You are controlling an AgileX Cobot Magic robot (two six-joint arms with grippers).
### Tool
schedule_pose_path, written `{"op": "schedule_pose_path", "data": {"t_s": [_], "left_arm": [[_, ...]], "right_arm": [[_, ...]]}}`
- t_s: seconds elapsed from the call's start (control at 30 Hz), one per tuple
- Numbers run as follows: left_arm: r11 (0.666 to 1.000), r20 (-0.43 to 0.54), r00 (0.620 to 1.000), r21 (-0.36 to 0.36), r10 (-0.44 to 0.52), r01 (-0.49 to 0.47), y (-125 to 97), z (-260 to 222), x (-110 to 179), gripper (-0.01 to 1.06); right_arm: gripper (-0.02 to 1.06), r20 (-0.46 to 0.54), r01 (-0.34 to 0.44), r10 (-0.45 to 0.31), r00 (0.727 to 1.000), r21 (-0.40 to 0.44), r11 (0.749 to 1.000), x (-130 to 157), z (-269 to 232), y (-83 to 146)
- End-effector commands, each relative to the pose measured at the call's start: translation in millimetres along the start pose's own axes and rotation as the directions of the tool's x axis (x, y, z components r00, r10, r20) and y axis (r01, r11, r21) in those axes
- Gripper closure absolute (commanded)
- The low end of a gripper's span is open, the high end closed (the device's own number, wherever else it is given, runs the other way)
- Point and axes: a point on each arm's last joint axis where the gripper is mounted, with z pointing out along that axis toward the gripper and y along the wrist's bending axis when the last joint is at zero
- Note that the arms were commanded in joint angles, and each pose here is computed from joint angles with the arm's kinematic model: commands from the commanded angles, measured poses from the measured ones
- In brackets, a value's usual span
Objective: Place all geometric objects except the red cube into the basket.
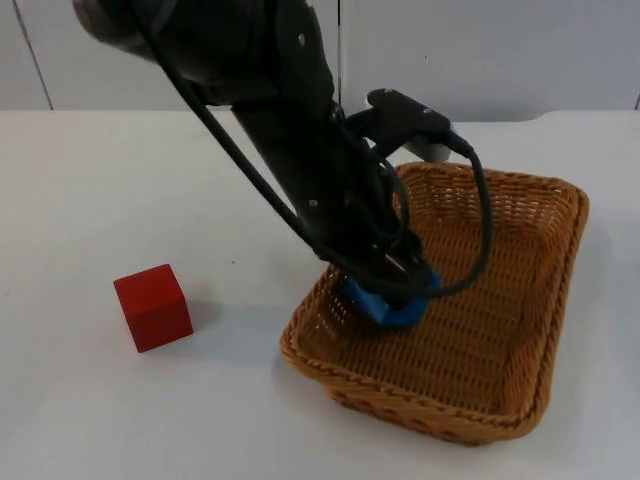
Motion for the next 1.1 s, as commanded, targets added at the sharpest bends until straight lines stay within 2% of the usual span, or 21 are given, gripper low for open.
{"op": "schedule_pose_path", "data": {"t_s": [0.0,0.07,0.1,0.17,0.2,0.43,0.57,0.73,0.9,1.07], "left_arm": [[1.0,0.007,1.0,-0.002,-0.001,0.001,-1.7,-4.3,-1.2,0.72],[1.0,0.012,1.0,0.003,-0.009,0.009,-2.4,-5.9,-2.3,0.44],[1.0,0.012,1.0,0.003,-0.009,0.009,-2.4,-5.9,-2.3,0.44],[1.0,0.018,1.0,0.015,-0.022,0.022,-4.0,-9.2,-3.5,0.13],[0.999,0.031,0.999,0.02,-0.032,0.031,-5.0,-12.8,-5.4,0.01],[0.999,0.146,0.989,0.013,-0.036,0.034,-12.6,-59.4,-21.3,0.0],[0.999,0.244,0.969,0.017,-0.031,0.027,-24.4,-112.3,-30.2,0.0],[1.0,0.291,0.957,0.017,-0.008,0.003,-33.5,-151.3,-29.4,0.0],[1.0,0.278,0.96,0.015,0.011,-0.015,-36.3,-164.5,-25.5,0.0],[0.999,0.246,0.969,-0.036,-0.014,0.023,-31.5,-165.6,-22.2,0.0]], "right_arm": [[-0.01,0.001,0.003,-0.003,1.0,0.009,1.0,0.1,-0.8,-1.2],[-0.01,0.001,0.003,-0.003,1.0,0.009,1.0,0.1,-0.8,-1.2],[-0.01,0.001,0.003,-0.003,1.0,0.009,1.0,0.1,-0.8,-1.2],[-0.01,0.001,0.003,-0.003,1.0,0.009,1.0,0.1,-0.8,-1.2],[-0.01,0.003,0.003,-0.003,1.0,0.009,1.0,-0.1,-0.8,-1.2],[-0.01,0.006,0.003,-0.003,1.0,0.009,1.0,-0.4,-0.8,-1.2],[-0.01,0.004,0.003,-0.003,1.0,0.009,1.0,-0.2,-0.8,-1.2],[-0.01,0.003,0.003,-0.003,1.0,0.009,1.0,0.0,-0.8,-1.2],[-0.01,0.003,0.003,-0.003,1.0,0.009,1.0,0.0,-0.8,-1.2],[-0.01,0.003,0.005,-0.005,1.0,0.01,1.0,0.0,-0.8,-1.3]]}}
